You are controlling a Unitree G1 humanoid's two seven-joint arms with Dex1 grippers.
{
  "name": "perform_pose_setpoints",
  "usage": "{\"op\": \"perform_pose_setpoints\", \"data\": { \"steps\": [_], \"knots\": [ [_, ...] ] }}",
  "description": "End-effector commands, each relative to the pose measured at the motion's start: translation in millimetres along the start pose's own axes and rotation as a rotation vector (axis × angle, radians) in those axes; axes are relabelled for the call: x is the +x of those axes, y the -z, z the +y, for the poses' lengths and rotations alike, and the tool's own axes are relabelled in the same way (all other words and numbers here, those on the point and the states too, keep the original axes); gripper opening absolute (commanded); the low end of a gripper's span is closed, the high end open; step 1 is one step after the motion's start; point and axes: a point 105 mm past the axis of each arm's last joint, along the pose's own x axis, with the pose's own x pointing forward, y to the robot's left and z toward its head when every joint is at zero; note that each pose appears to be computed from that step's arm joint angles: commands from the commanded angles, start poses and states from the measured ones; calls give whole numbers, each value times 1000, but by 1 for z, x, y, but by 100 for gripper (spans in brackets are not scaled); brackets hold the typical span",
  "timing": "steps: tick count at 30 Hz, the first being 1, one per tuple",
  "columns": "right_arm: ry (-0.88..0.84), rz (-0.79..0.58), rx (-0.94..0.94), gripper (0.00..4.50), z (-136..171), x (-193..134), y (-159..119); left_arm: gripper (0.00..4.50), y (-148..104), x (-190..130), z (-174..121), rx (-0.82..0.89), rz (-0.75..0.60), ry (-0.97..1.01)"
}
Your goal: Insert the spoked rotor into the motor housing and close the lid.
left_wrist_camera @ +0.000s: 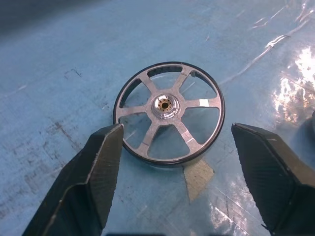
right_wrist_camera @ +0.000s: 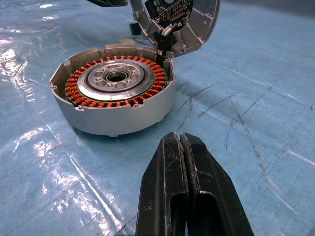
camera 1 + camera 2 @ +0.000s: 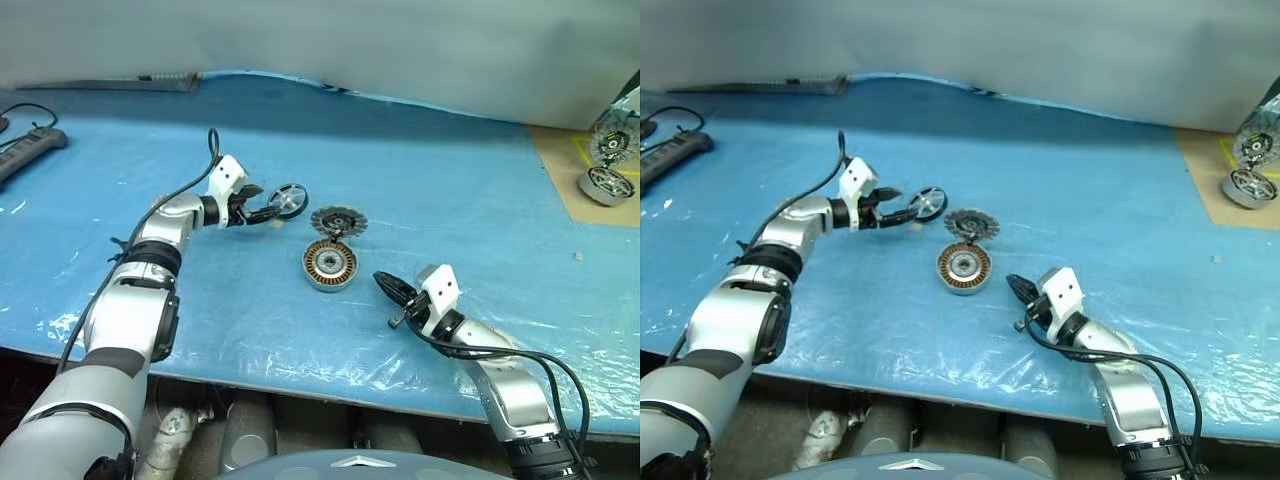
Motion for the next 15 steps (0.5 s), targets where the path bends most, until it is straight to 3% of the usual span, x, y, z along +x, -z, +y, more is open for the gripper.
{"op": "perform_pose_setpoints", "data": {
  "steps": [1, 15],
  "knots": [
    [-5, -31, -18, 0, 1, 2, -8, 365, -14, -3, 11, 75, 13, -41],
    [9, -17, -17, 0, 2, 0, -6, 365, -10, 14, 7, -3, 50, -71]
  ]
}}
